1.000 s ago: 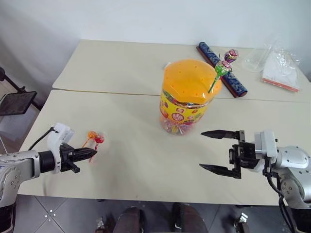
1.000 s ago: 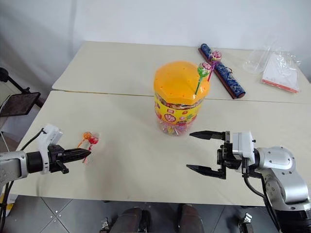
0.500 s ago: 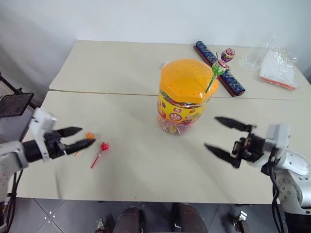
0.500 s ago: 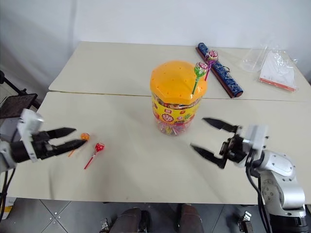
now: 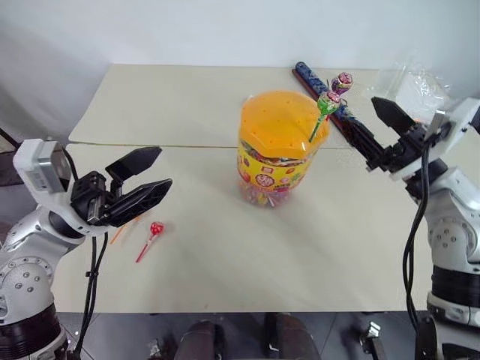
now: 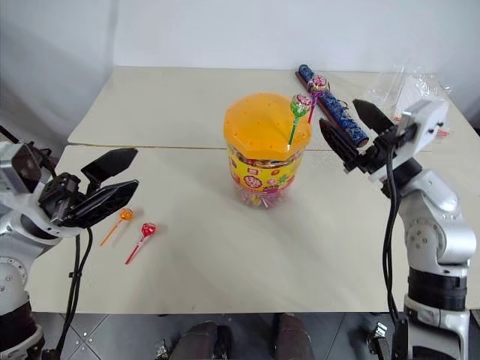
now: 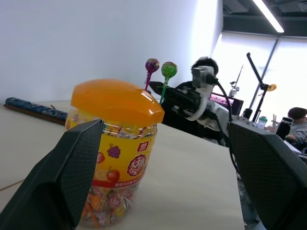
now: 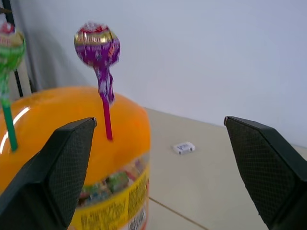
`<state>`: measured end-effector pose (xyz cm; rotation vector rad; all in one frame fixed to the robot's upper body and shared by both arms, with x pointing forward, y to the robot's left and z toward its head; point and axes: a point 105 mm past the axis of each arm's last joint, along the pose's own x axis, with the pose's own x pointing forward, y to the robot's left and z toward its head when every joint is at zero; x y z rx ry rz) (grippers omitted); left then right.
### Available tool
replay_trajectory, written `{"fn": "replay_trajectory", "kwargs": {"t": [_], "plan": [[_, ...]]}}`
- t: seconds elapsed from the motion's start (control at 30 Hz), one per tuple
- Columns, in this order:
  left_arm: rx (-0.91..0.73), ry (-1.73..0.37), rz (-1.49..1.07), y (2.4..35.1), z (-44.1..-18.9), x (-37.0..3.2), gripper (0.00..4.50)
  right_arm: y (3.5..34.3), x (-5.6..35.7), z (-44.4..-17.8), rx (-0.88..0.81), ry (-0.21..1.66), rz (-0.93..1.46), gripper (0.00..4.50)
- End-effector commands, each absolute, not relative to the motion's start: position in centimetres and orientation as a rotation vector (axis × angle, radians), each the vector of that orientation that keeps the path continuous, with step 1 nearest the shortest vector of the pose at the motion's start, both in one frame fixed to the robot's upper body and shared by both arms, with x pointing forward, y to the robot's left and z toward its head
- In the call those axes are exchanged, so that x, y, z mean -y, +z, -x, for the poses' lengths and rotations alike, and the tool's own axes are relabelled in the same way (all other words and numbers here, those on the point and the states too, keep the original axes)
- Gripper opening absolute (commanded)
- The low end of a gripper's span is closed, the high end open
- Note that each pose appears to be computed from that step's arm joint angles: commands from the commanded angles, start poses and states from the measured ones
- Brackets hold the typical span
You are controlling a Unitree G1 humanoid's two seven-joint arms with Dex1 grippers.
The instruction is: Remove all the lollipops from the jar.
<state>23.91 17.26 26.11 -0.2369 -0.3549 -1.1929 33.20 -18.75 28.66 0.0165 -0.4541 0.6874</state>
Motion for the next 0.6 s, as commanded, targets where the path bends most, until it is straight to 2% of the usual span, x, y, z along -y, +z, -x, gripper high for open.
{"fn": "replay_trajectory", "kwargs": {"t": [0.03, 0.23, 0.27, 0.37, 0.6], "plan": [[0.389, -1.218, 0.217, 26.4, -24.0, -16.4, 4.36, 29.7, 16.9, -33.1, 0.460, 0.766, -0.013, 4.50], [0.401, -1.212, 0.232, 26.2, -24.6, -16.0, 4.36, 30.0, 15.1, -32.8, 0.446, 0.854, -0.030, 4.50], [0.401, -1.210, 0.231, 26.2, -24.7, -15.9, 4.37, 30.1, 15.1, -32.9, 0.448, 0.846, -0.031, 4.31], [0.410, -1.211, 0.234, 26.3, -24.8, -15.9, 4.38, 30.3, 15.2, -33.0, 0.449, 0.840, -0.034, 3.59], [0.454, -1.233, 0.267, 27.1, -25.2, -15.6, 4.38, 31.5, 15.7, -32.4, 0.505, 0.867, -0.098, 1.13]]}}
